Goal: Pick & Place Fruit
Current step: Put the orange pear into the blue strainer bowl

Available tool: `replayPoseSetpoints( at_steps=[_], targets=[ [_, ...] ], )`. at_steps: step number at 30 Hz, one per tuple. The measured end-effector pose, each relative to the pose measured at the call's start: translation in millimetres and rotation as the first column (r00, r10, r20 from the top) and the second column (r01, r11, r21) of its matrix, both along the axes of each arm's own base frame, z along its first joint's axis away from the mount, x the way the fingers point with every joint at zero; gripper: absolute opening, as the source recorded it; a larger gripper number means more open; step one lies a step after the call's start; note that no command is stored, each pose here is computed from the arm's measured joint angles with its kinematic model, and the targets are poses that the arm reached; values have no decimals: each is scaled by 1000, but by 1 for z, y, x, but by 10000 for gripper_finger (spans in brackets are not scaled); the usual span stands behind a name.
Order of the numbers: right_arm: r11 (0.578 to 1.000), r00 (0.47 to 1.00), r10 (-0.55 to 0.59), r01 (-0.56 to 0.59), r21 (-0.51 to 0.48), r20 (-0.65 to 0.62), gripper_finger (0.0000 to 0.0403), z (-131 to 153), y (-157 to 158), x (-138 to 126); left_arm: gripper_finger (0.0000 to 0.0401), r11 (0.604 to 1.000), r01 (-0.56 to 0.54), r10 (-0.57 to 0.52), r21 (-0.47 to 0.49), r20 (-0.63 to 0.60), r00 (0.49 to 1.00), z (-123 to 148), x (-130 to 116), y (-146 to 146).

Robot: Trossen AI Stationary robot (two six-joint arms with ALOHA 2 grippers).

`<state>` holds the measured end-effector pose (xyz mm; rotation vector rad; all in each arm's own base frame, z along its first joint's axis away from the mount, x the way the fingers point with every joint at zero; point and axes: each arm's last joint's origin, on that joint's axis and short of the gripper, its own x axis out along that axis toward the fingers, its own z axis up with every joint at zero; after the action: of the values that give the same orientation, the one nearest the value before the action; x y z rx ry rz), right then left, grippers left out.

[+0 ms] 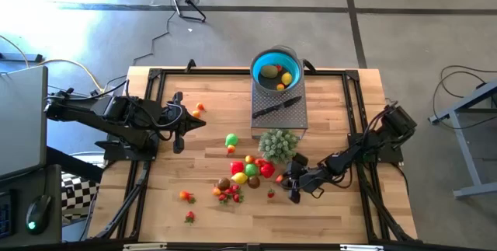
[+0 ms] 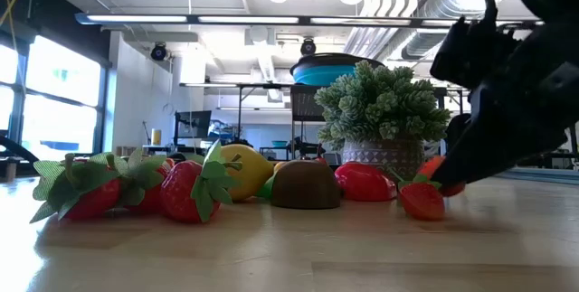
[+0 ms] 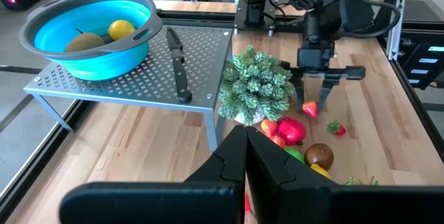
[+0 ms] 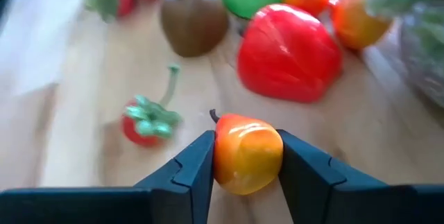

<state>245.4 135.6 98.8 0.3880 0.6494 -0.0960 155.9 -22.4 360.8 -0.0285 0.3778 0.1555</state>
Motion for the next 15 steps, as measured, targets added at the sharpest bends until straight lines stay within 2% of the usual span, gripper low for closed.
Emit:
replayPoseSetpoints(
  at_steps=[6,15],
  targets=[
    [998,998,27,-30,55,52,127,13,2,1,0,1000,0,0,0,0,1000,0,0,0],
    [995,977,48,-65,77,207,128,55,1,-2,0,1000,1,-1,0,0,1000,0,0,0]
  ],
)
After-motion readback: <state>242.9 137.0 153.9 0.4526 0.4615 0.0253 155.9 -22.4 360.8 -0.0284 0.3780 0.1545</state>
